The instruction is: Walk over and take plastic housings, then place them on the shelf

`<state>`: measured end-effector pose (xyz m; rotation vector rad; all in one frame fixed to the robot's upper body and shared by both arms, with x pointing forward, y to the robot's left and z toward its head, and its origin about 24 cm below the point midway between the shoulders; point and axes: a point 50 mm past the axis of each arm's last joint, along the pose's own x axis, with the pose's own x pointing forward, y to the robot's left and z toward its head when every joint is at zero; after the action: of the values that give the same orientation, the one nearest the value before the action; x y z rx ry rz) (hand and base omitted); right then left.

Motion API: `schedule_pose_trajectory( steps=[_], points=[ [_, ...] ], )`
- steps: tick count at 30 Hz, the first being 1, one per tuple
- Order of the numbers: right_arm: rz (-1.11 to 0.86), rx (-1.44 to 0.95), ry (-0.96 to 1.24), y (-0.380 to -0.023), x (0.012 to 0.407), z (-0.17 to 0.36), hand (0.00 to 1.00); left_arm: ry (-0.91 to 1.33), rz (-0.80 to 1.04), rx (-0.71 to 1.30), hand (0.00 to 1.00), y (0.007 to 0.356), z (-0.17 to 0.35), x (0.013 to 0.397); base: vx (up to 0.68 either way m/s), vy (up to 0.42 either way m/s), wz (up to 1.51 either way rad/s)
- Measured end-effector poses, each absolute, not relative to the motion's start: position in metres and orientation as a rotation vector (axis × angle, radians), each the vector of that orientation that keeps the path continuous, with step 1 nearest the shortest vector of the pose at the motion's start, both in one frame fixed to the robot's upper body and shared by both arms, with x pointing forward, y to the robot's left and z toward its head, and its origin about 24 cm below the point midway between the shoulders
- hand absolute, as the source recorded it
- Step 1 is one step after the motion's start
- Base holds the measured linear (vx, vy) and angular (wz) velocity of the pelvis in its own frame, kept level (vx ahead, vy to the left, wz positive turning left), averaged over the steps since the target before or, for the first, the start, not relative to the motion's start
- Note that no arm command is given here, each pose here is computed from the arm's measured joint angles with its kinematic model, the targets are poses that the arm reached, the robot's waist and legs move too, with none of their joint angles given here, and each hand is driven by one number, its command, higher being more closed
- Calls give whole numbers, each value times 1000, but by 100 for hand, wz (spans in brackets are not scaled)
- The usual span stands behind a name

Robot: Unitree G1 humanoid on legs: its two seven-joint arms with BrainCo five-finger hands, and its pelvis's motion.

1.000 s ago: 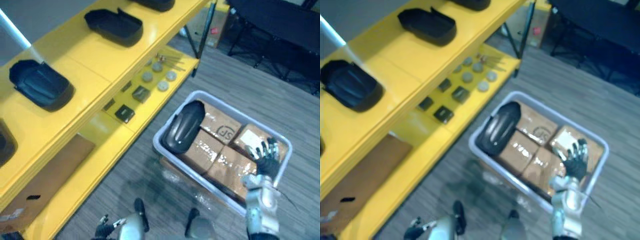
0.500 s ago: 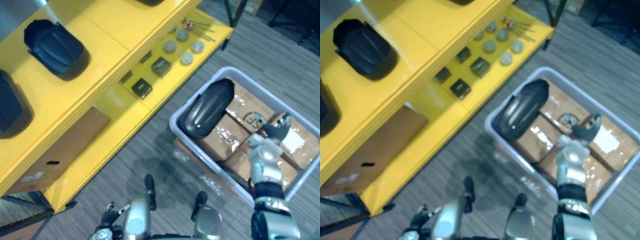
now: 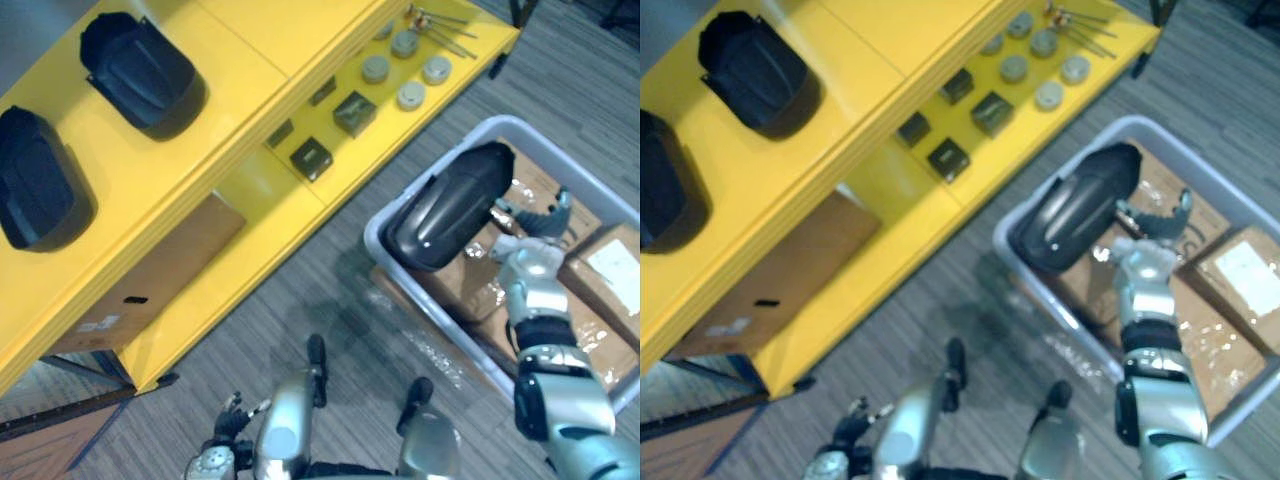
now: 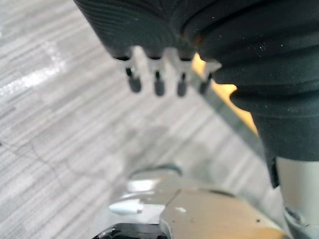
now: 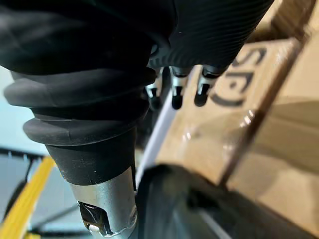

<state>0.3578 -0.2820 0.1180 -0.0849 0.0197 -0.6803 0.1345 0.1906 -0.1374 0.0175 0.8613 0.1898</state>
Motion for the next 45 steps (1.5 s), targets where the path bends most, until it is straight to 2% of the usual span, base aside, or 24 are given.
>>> schedule_pose_trajectory(
  steps=[11,12,15,25,35,45],
  points=[
    [-598,-136,146,-258,365,101,0,868,183,18,0,190,-138,135,-2,-4,-1],
    [-603,-143,163,-258,367,102,100,872,182,18,0,190,-139,136,0,0,0],
    [-623,-166,199,-257,371,105,100,877,186,3,0,190,-139,135,-33,-10,2],
    [-761,-265,468,-296,358,84,100,889,130,19,0,179,-143,136,-28,-9,11],
    [-884,-349,502,-330,354,116,100,815,54,-6,0,164,-136,146,-40,4,10],
    [-1024,-450,433,-379,335,145,100,583,-55,-52,0,147,-101,172,2,9,1]
  ],
)
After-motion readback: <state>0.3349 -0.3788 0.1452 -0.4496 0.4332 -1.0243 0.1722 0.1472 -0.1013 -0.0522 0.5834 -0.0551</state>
